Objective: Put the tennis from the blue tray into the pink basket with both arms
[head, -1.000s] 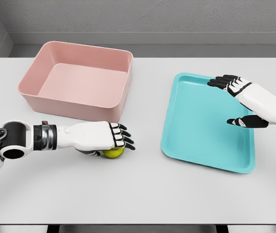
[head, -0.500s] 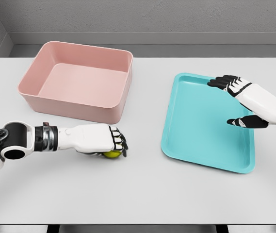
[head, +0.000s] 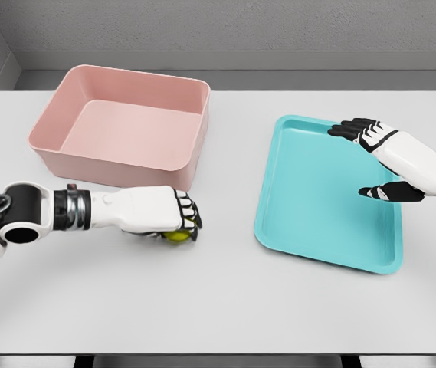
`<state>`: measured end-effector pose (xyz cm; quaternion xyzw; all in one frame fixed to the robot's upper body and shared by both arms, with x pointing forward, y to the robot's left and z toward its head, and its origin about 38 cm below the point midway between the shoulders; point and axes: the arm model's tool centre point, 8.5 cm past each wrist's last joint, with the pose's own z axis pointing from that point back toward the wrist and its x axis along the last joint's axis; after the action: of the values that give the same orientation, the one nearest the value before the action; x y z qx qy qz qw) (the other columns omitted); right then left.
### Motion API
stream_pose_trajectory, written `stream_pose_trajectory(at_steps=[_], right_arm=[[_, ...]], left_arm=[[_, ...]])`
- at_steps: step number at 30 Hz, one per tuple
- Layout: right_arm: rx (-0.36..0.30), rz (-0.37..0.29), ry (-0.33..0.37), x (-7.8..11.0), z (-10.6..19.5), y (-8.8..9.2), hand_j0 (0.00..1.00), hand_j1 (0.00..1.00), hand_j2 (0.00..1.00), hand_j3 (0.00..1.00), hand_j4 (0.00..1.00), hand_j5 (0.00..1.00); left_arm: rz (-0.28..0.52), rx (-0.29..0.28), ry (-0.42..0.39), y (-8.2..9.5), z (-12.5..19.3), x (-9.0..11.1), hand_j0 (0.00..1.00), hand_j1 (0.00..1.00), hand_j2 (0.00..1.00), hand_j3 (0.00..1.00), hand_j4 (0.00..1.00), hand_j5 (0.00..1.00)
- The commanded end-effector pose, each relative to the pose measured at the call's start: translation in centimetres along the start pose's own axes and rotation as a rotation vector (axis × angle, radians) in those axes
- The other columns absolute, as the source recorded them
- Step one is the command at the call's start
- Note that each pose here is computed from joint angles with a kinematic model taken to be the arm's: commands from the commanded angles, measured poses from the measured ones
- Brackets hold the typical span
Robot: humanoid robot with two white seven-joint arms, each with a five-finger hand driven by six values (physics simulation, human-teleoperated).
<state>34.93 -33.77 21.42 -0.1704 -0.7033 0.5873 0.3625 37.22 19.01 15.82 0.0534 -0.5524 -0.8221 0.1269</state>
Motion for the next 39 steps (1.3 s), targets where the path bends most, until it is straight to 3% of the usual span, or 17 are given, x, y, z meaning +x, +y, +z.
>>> stream_pose_trajectory(at_steps=[1,14,39], right_arm=[[-0.004,-0.008,-0.001,0.0,0.0,0.0,1.0,1.0,1.0,1.0,1.0,1.0],[-0.005,-0.005,-0.001,0.0,0.0,-0.1,1.0,1.0,1.0,1.0,1.0,1.0],[-0.005,-0.007,-0.002,0.0,0.0,-0.1,1.0,1.0,1.0,1.0,1.0,1.0]], left_arm=[[0.014,0.013,-0.004,0.3,0.0,0.0,0.58,0.58,0.58,0.58,0.58,0.58],[-0.024,0.076,0.0,4.4,1.2,-1.1,0.59,0.59,0.59,0.59,0.59,0.59],[-0.056,0.101,0.104,8.0,4.6,-4.7,0.59,0.59,0.59,0.59,0.59,0.59]])
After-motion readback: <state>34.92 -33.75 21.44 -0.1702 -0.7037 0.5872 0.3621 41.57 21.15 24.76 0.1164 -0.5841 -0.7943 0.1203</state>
